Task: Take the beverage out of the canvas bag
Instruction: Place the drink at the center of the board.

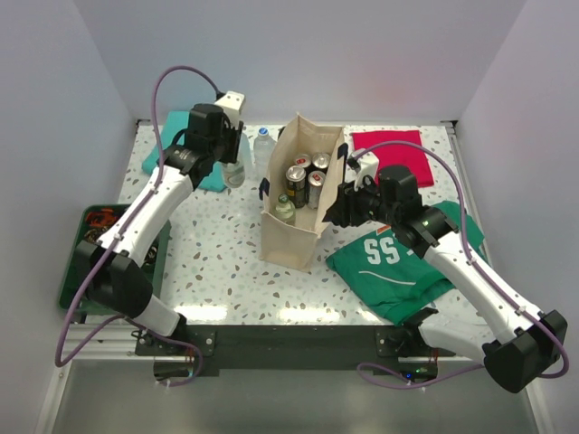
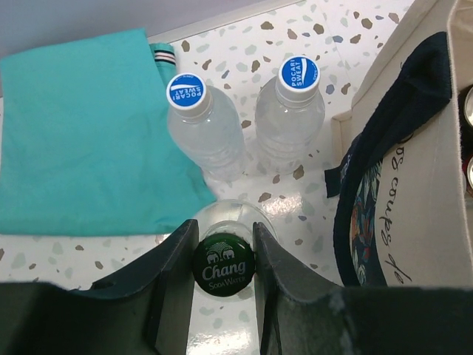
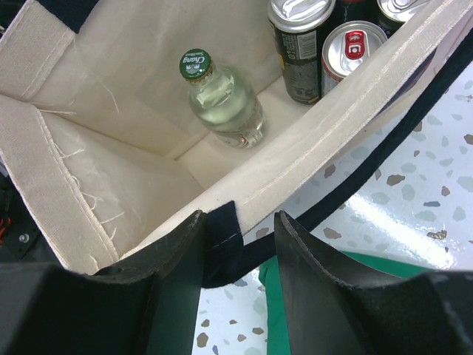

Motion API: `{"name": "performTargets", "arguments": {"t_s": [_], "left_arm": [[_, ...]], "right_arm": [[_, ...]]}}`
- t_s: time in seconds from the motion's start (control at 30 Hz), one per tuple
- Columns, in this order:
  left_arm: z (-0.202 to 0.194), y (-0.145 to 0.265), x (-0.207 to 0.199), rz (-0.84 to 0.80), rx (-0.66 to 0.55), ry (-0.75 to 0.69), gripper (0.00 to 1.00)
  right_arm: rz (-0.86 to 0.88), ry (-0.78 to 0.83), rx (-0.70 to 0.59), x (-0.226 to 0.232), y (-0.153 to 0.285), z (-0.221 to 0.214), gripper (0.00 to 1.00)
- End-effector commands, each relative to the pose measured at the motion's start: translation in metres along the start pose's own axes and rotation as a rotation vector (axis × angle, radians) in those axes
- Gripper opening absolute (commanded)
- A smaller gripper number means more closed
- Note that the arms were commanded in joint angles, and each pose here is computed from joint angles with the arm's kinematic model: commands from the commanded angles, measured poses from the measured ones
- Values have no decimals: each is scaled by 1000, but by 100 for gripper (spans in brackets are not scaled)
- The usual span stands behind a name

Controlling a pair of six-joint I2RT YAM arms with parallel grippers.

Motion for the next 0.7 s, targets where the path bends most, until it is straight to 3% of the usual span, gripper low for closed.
{"name": "performTargets", "arguments": {"t_s": [0.0,0.67], "left_arm": [[62,9,14,34,-304,78,0],[12,-73,8,52,-210,90,0]], "right_arm": [[-9,8,-44,1,3,8,46],[21,7,-57,7,6,13,52]]}}
Point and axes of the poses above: each gripper's point midway between its finger pads, its own y axis back along the fingers, its own x axis along the line the jaws close on, z = x × y, the point moved 4 cm from there along y, back along the fingers, and after that the axes turned 9 degrees about -y, right-handed, at the moved point
